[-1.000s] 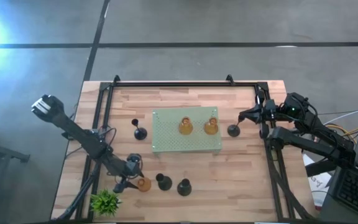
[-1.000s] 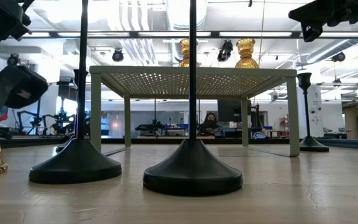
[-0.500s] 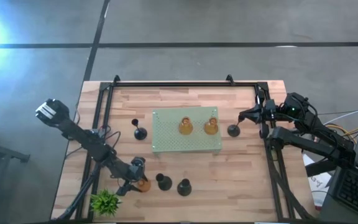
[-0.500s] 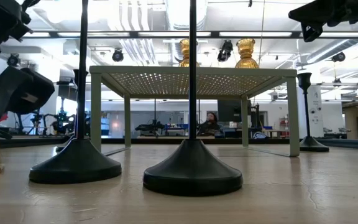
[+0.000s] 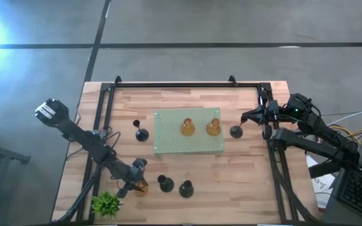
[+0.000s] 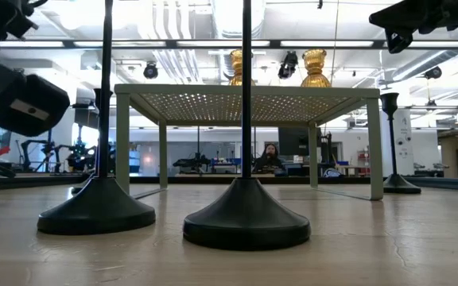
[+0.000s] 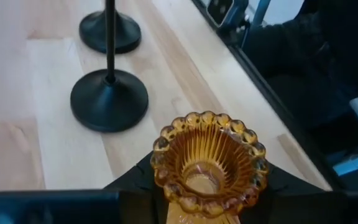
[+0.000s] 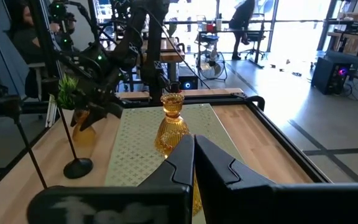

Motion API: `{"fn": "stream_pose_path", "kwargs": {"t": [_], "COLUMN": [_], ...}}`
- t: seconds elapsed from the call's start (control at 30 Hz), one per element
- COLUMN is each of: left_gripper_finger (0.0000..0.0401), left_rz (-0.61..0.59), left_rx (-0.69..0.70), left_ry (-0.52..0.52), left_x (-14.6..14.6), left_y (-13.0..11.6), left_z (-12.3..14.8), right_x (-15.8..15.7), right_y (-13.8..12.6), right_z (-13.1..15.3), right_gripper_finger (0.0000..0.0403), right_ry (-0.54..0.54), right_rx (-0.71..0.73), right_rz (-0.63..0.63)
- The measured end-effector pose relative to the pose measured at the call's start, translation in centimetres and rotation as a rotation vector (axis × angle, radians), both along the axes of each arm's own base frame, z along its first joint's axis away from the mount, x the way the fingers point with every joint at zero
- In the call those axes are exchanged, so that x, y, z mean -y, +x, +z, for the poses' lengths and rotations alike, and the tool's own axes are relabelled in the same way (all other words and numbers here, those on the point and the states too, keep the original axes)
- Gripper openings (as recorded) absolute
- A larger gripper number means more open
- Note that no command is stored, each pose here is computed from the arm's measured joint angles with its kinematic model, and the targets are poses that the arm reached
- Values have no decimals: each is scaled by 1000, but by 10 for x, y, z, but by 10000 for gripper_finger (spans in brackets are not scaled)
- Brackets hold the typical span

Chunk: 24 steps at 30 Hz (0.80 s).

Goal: Pick & Place candle stick holders
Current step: Put the yellow glass candle holder on the shelf

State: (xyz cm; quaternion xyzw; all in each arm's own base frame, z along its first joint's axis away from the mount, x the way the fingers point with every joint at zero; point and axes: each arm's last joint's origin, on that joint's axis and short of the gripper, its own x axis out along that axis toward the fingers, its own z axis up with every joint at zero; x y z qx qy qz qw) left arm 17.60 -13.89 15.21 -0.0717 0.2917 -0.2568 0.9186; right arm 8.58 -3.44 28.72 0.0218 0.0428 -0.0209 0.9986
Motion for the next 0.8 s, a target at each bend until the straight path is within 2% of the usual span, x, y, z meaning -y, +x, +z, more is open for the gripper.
{"fn": "stream_pose_path", "kwargs": {"t": [0.2, 0.3, 0.53, 0.7, 0.8], "left_gripper_finger": [131, 131, 131, 131, 131], "left_rz": [33, 70, 244, 380, 438], "left_rx": [34, 33, 47, 142, 186], "left_ry": [-76, -82, 31, 132, 177], "left_x": [-3, -6, -18, -24, -27], "left_y": [-3, -5, -10, -9, -6], "left_z": [18, 35, 91, 132, 146], "right_x": [0, 0, 0, 0, 0], "right_y": [0, 0, 0, 0, 0], "right_z": [0, 0, 0, 0, 0], "right_gripper_finger": [9, 9, 9, 9, 9], "right_ry": [0, 0, 1, 1, 2], "right_rx": [0, 0, 0, -1, -1], "right_rz": [-1, -1, 0, 0, 0]}}
